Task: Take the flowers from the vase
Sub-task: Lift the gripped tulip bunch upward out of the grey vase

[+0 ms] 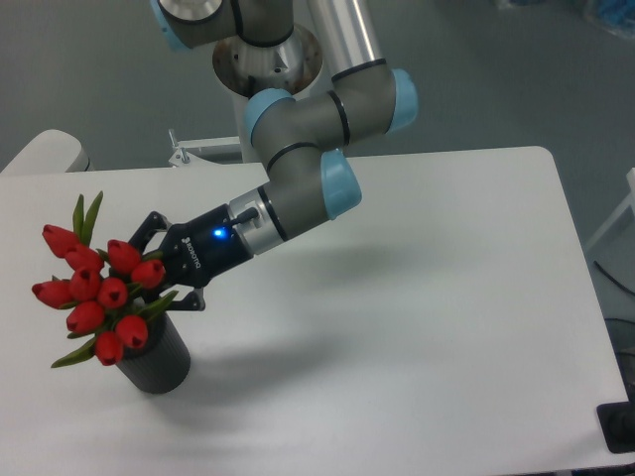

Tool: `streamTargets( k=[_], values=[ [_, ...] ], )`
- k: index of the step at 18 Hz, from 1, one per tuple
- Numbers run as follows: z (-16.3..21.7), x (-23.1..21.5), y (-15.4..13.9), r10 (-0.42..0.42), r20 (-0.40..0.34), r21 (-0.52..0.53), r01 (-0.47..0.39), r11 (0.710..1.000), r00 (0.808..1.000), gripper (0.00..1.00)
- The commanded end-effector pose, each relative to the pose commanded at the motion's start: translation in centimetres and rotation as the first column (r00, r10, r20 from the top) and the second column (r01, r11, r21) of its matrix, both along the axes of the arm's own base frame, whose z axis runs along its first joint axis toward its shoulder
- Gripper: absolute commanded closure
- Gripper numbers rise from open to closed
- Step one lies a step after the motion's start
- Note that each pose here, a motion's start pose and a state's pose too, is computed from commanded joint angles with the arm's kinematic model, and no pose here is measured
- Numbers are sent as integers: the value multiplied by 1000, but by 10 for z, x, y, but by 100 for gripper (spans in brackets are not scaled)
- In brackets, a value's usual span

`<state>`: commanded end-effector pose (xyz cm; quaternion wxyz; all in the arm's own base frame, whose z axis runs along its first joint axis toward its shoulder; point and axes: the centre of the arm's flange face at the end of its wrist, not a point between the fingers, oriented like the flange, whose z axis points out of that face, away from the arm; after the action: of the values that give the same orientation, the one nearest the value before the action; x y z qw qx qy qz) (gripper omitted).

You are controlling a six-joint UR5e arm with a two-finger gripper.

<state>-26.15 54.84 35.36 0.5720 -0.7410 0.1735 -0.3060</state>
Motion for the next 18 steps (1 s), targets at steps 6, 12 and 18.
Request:
streamTargets(
  k=[6,12,18],
  values=[
    [35,-11,-1,17,33,37,-18,999,999,65],
    [79,-34,3,43,95,36,-47,998,995,65],
    [105,-48,7,65,147,-3,-65,998,987,65]
  ],
)
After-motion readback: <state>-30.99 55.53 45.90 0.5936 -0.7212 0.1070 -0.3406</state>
